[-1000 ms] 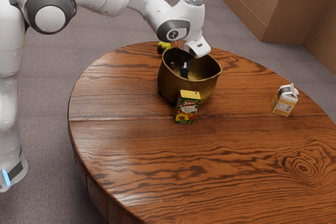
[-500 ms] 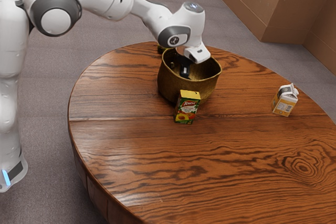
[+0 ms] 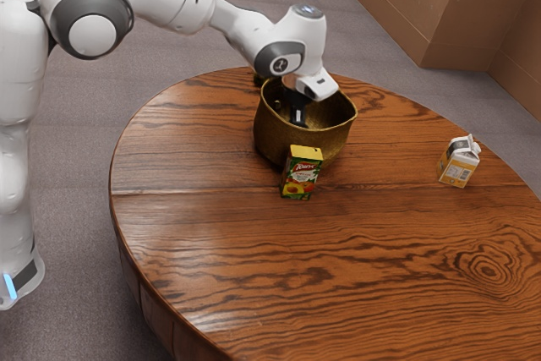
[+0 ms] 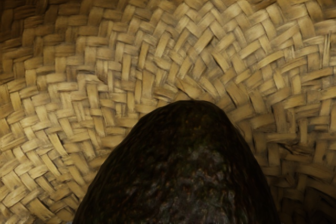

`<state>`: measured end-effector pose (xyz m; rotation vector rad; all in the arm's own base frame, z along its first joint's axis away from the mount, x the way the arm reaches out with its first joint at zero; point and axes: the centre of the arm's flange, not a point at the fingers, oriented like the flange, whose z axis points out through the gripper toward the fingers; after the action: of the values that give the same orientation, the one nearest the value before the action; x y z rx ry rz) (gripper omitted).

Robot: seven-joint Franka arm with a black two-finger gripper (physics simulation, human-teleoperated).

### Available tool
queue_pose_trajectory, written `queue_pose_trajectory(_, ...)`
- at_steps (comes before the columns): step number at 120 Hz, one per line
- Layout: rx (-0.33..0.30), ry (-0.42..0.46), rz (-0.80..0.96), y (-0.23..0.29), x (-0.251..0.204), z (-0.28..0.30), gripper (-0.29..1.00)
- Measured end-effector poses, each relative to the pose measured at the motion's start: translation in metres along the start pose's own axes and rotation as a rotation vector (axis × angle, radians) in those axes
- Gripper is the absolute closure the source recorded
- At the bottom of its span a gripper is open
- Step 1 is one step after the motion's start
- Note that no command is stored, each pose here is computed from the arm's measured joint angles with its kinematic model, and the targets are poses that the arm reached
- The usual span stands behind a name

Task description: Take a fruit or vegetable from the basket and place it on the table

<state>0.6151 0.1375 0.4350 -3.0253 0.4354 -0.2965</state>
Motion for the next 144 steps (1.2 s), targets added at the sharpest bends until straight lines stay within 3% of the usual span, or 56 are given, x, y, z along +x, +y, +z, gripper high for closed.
queue_pose_trajectory(34, 0.014, 0.057, -0.018, 0.006, 0.003, -0.033, 0.37)
queue_pose_trajectory(68, 0.098, 0.241, 0.004, 0.024, -0.007, -0.164, 0.36)
queue_pose_trajectory(100, 0.195, 0.422, 0.256, 0.149, 0.042, -0.277, 0.35)
queue_pose_trajectory(114, 0.186, 0.457, 0.338, 0.196, 0.075, -0.283, 0.35)
queue_pose_trajectory(132, 0.165, 0.449, 0.362, 0.216, 0.089, -0.269, 0.36)
queue_pose_trajectory(144, 0.144, 0.435, 0.362, 0.221, 0.093, -0.258, 0.17)
